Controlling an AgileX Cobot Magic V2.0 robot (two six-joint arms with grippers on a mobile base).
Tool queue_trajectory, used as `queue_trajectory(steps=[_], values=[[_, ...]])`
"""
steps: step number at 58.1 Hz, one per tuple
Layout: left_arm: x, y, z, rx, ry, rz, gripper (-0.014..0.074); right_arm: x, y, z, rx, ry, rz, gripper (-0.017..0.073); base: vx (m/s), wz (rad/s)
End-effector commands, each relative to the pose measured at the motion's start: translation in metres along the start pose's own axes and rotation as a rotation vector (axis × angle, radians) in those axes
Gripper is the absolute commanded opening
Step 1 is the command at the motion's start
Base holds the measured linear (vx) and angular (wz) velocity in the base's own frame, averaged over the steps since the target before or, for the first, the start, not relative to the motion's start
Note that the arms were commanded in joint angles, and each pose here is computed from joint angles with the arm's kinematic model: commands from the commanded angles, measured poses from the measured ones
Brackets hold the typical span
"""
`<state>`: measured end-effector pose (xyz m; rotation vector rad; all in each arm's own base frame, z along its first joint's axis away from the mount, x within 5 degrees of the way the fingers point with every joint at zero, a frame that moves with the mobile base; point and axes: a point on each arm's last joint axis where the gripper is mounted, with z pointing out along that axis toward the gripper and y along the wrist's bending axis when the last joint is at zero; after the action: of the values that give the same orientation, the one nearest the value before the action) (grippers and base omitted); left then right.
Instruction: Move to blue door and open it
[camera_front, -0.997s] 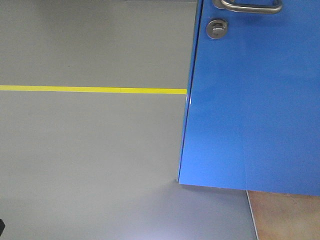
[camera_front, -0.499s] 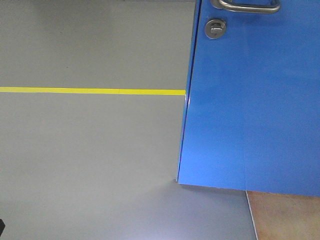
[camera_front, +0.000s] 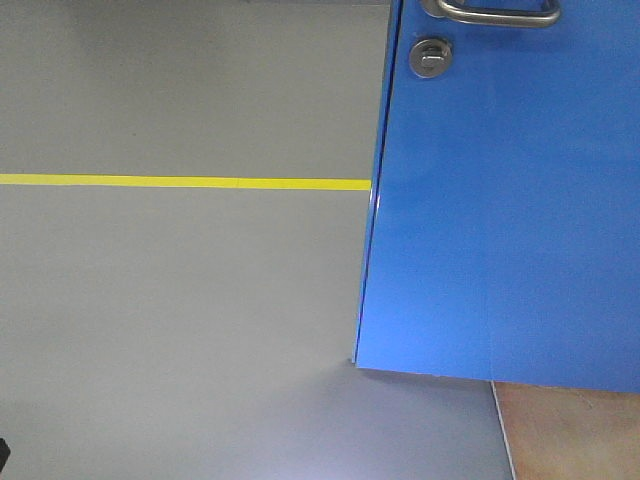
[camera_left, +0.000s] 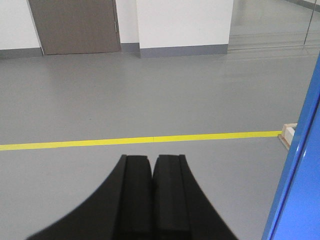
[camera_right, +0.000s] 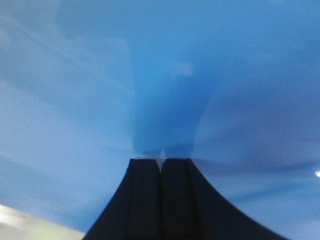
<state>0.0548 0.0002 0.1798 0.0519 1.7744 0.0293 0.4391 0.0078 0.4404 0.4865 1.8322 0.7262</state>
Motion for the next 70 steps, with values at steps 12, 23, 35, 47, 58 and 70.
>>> queue_trajectory(steps=[12, 23, 35, 47, 58, 70], values=[[-0.018, 0.000, -0.005, 0.000, -0.129, -0.010, 0.0073, -0.020, 0.047, -0.073, 0.232, -0.142, -0.680, 0.0008, 0.00, 0.00], [-0.018, 0.000, -0.005, 0.000, -0.129, -0.010, 0.0073, -0.015, 0.052, -0.108, 0.240, -0.155, -0.765, 0.0008, 0.00, 0.00], [-0.018, 0.000, -0.005, 0.000, -0.129, -0.010, 0.0073, 0.029, 0.021, -0.154, 0.228, -0.225, -0.814, 0.0008, 0.00, 0.00], [-0.018, 0.000, -0.005, 0.000, -0.129, -0.010, 0.0073, 0.109, -0.034, -0.210, 0.214, -0.252, -0.843, 0.0008, 0.00, 0.00], [-0.018, 0.000, -0.005, 0.000, -0.129, -0.010, 0.0073, 0.169, -0.083, -0.259, 0.265, -0.303, -0.790, 0.0008, 0.00, 0.00], [-0.018, 0.000, -0.005, 0.000, -0.129, -0.010, 0.0073, 0.237, -0.128, -0.282, 0.256, -0.288, -0.738, 0.0008, 0.00, 0.00]])
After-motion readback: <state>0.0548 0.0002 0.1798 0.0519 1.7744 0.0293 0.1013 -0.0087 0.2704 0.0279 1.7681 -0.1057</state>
